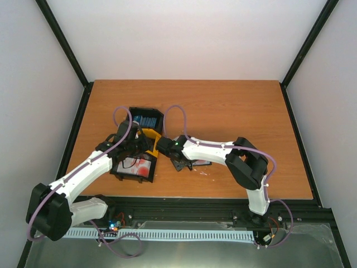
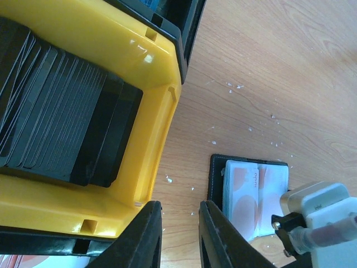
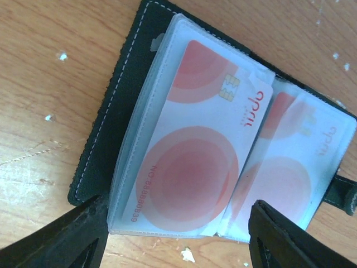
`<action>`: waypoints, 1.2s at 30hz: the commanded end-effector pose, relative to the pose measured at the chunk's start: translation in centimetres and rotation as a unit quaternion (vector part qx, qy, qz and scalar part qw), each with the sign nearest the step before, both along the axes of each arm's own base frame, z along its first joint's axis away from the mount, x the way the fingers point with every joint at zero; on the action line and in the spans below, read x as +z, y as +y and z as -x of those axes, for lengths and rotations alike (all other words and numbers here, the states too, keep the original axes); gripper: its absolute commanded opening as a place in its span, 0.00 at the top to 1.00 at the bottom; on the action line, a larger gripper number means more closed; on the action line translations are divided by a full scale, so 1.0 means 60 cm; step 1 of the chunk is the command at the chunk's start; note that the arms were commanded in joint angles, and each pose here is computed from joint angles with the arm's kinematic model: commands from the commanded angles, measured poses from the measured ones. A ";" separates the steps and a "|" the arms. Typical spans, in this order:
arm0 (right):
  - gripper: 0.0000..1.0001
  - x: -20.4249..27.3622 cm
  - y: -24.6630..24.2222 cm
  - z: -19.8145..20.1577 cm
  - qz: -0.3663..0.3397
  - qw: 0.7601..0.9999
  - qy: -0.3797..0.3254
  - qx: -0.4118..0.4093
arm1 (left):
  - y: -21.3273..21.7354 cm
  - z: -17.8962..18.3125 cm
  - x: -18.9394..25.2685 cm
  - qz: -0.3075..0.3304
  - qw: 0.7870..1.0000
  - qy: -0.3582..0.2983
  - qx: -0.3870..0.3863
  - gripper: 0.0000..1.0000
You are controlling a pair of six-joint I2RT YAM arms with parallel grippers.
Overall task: Put the credit cards into the card holder
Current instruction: Insert the credit card into the card holder.
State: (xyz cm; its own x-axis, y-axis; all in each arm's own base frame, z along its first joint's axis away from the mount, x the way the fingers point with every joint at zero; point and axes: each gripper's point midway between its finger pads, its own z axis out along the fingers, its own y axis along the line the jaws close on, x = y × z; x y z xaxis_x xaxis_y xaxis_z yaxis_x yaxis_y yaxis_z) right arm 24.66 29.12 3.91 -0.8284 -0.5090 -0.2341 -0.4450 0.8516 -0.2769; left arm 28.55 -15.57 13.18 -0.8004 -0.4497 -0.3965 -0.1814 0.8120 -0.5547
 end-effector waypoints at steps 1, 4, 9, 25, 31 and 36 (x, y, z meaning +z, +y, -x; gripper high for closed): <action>0.32 0.047 -0.004 -0.011 -0.006 0.999 -0.039 -0.015 | -0.004 -0.008 0.009 0.006 1.000 -0.006 -0.004 0.79; 0.33 0.060 -0.008 -0.014 -0.008 0.998 -0.050 -0.021 | -0.004 -0.007 0.008 0.005 1.000 -0.005 -0.005 0.79; 0.34 0.073 -0.016 -0.018 -0.005 0.998 -0.063 -0.028 | -0.004 -0.007 0.005 0.004 1.000 -0.005 -0.006 0.79; 0.37 0.056 -0.052 0.000 0.027 0.998 -0.052 -0.030 | -0.022 -0.012 0.003 0.010 0.999 -0.006 -0.035 0.79; 0.49 0.048 -0.071 0.005 0.046 0.997 -0.053 -0.025 | -0.021 -0.015 0.006 0.007 0.999 -0.009 -0.036 0.79; 0.50 0.047 -0.074 -0.003 0.055 0.996 -0.068 -0.019 | -0.022 -0.015 0.003 0.006 0.999 -0.007 -0.037 0.79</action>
State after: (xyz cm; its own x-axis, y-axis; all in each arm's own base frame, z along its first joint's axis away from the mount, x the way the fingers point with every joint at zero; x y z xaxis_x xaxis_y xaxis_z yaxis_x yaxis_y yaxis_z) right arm 24.15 24.73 5.49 -0.8330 -0.5010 -0.2348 -0.3874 0.8311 -0.3989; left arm 28.52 -16.55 12.03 -0.8379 -0.4004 -0.3710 -0.1477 0.8206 -0.5521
